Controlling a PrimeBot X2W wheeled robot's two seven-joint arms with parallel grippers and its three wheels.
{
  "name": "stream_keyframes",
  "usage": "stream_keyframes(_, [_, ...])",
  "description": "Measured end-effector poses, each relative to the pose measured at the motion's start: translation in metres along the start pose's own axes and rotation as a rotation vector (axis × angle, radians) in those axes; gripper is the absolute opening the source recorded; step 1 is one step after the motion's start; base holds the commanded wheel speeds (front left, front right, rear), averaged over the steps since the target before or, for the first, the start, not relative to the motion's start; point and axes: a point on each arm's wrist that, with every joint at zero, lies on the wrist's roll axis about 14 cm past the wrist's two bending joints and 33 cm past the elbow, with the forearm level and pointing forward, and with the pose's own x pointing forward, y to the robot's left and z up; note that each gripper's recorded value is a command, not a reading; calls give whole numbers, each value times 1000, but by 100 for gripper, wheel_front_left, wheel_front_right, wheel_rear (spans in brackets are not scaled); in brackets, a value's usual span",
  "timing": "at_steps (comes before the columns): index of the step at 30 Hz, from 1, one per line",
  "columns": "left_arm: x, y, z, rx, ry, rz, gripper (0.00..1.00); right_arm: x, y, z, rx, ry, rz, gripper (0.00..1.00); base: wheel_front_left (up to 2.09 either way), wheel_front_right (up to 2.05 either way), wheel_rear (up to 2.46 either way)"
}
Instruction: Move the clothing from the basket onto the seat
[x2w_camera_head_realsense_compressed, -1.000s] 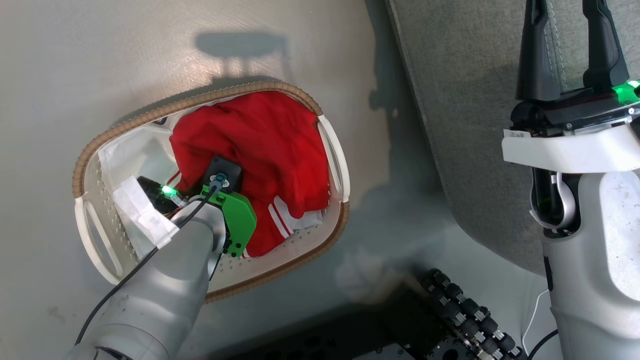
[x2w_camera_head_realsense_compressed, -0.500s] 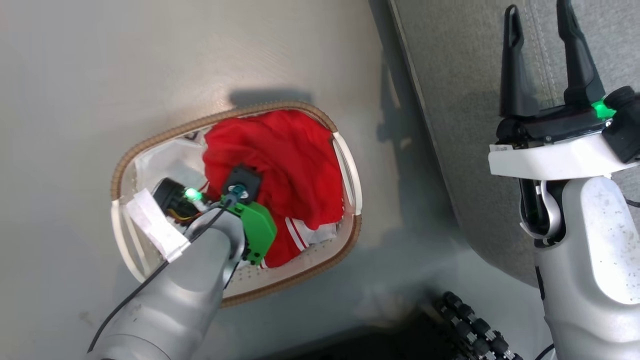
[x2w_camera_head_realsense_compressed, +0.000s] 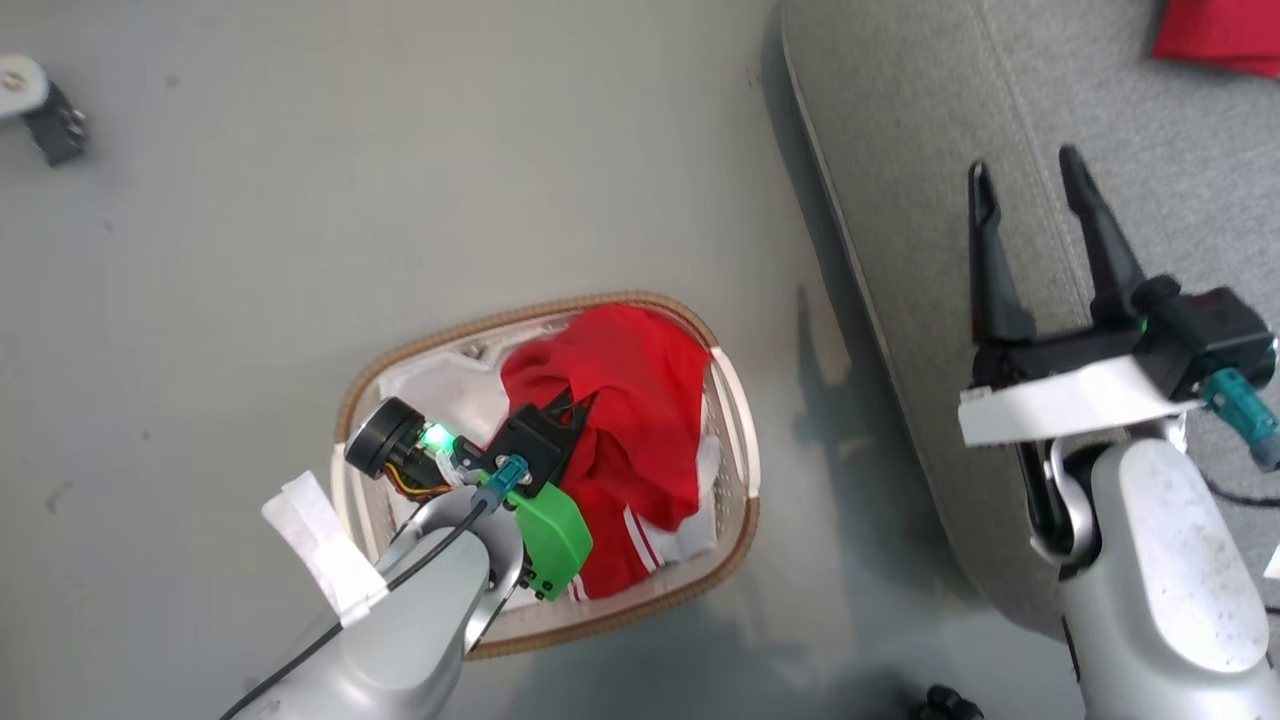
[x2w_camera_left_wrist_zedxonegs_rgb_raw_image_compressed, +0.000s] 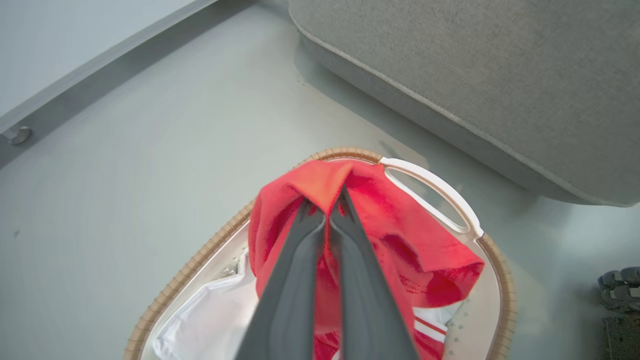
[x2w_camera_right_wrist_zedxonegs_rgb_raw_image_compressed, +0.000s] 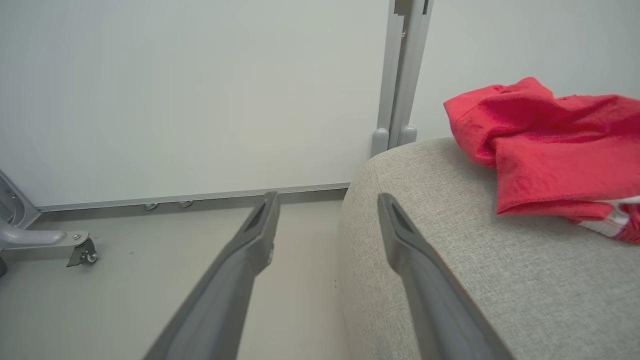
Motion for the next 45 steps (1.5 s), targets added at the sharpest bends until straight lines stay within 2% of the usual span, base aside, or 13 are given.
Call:
stream_keyframes(9, [-48,19,87,212,-202,73,0,-38,16,17,3,10,26,100,0,0,0])
stream_keyframes(15, [-85,24,154,370,-343,118,0,-57,32,40,0,-31,65,100,0,0,0])
stream_keyframes(21, [-125,13,243,548,-508,152,0,-74,48,67,0,-93,105,100,0,0,0])
stream_keyframes(27, [-163,1,313,682,-625,200,0,-85,64,84,-2,-133,150,100,0,0,0])
stream_keyframes(31, [-178,-7,349,721,-696,214,0,-89,71,88,-3,-141,173,100,0,0,0])
stream_keyframes(37, [-183,-18,374,732,-758,202,0,-84,85,94,-26,-153,218,100,0,0,0])
stream_keyframes(45, [-185,-38,384,751,-799,159,0,-69,107,96,-162,-150,301,100,0,0,0])
